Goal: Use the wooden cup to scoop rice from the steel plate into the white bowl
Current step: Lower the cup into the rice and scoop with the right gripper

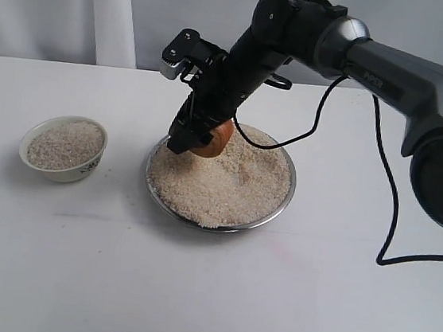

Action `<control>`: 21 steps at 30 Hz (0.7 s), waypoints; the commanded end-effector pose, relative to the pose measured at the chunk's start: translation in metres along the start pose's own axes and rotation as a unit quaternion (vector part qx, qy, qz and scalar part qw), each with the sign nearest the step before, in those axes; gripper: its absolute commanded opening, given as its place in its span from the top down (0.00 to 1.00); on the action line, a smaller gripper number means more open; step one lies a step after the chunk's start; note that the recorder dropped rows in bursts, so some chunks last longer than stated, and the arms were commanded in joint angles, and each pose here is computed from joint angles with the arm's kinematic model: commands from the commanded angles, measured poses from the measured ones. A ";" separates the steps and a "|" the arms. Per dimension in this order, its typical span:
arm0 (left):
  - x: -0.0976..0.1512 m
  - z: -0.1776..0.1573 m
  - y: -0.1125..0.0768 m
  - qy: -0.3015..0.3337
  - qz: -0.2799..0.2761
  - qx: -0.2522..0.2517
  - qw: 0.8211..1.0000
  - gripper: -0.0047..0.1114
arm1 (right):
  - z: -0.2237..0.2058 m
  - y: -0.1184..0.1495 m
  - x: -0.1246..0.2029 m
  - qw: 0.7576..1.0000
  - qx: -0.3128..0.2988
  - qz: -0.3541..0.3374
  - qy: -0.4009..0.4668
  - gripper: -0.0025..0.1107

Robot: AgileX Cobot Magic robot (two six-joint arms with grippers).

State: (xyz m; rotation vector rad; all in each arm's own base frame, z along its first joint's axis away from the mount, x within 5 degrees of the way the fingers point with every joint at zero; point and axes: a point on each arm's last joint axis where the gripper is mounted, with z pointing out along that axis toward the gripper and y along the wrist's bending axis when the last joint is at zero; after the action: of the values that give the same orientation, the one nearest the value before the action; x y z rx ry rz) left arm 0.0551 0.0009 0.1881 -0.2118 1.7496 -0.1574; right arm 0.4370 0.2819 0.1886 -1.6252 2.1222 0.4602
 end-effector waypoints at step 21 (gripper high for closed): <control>-0.001 0.000 -0.001 -0.004 -0.003 0.005 1.000 0.96 | -0.021 -0.001 -0.005 0.998 -0.024 0.009 -0.062 0.98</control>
State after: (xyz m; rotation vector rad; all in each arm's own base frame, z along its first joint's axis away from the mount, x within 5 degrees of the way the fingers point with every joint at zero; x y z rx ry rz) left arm 0.0551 0.0009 0.1881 -0.2118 1.7496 -0.1574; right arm 0.4380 0.2792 0.1949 -1.5805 2.0916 0.5991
